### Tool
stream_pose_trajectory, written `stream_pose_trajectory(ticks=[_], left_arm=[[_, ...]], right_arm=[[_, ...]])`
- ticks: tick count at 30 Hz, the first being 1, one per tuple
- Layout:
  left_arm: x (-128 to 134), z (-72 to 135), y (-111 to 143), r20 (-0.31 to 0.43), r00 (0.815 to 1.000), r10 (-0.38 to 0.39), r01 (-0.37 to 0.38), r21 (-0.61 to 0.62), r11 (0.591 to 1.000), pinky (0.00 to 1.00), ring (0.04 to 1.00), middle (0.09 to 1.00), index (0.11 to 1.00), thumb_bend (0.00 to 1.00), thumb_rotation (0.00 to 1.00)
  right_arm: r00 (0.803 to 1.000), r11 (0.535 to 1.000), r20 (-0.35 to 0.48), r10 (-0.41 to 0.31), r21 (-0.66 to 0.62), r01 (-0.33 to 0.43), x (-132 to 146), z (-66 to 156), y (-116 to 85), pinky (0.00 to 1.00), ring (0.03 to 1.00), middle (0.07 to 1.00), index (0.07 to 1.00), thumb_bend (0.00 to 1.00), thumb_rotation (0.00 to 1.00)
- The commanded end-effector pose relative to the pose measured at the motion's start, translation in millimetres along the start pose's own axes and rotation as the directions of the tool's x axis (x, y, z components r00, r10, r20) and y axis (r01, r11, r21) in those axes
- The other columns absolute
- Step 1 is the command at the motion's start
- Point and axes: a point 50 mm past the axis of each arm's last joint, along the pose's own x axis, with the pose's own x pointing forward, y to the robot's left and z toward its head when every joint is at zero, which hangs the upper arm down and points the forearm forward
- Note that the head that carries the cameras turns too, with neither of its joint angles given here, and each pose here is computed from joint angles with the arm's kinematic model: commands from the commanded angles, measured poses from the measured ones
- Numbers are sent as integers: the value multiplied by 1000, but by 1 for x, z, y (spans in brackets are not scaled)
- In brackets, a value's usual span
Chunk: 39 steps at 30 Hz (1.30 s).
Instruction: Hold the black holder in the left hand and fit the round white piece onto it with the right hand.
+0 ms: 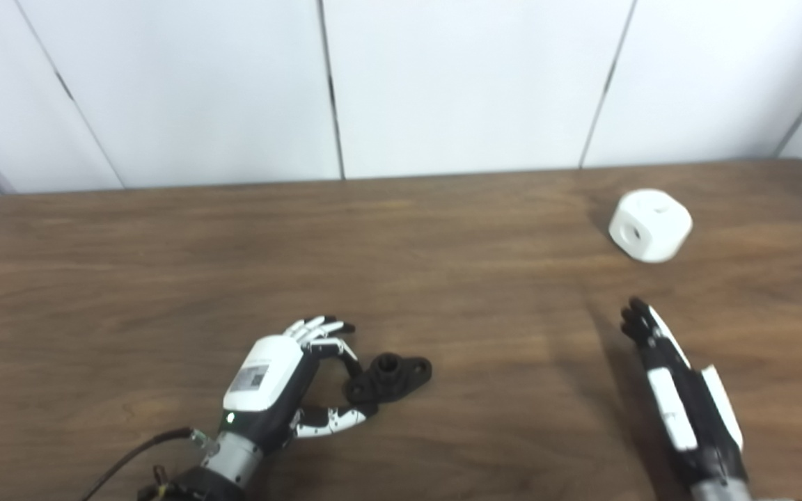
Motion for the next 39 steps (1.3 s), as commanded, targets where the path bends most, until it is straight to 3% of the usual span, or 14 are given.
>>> stream_pose_trajectory(ticks=[1, 18, 26, 29, 33, 39], left_arm=[[-20, 6, -26, 31, 986, -167, 167, 10, 986, 912, 903, 838, 488, 516, 45], [-26, 14, -40, 68, 975, -210, 208, 32, 978, 931, 927, 850, 489, 517, 44], [-25, 13, -48, 67, 977, -202, 199, 48, 979, 933, 921, 845, 489, 518, 46], [-23, 13, -50, 63, 978, -197, 195, 47, 980, 932, 919, 844, 488, 518, 46], [-23, 13, -51, 61, 979, -195, 193, 38, 981, 942, 920, 844, 488, 518, 45], [-22, 14, -54, 58, 980, -192, 190, 30, 981, 931, 913, 838, 488, 518, 45]], right_arm=[[1000, 999, -13, 21, 35, -20, -4, 4, 12, 947, 919, 924, 936, 516, 1000], [1000, 998, -25, 18, 64, -17, -3, 12, 7, 991, 938, 929, 940, 515, 1000], [1000, 999, 10, -3, 53, 2, 1, 18, -12, 1000, 953, 942, 954, 524, 1000], [999, 999, 19, -41, -7, 41, 8, 26, -23, 959, 951, 928, 929, 565, 905], [994, 968, 65, -92, -230, 105, 26, 43, -43, 846, 899, 922, 900, 615, 763], [981, 894, 120, -152, -407, 188, 59, 67, -68, 937, 959, 960, 916, 712, 585]])
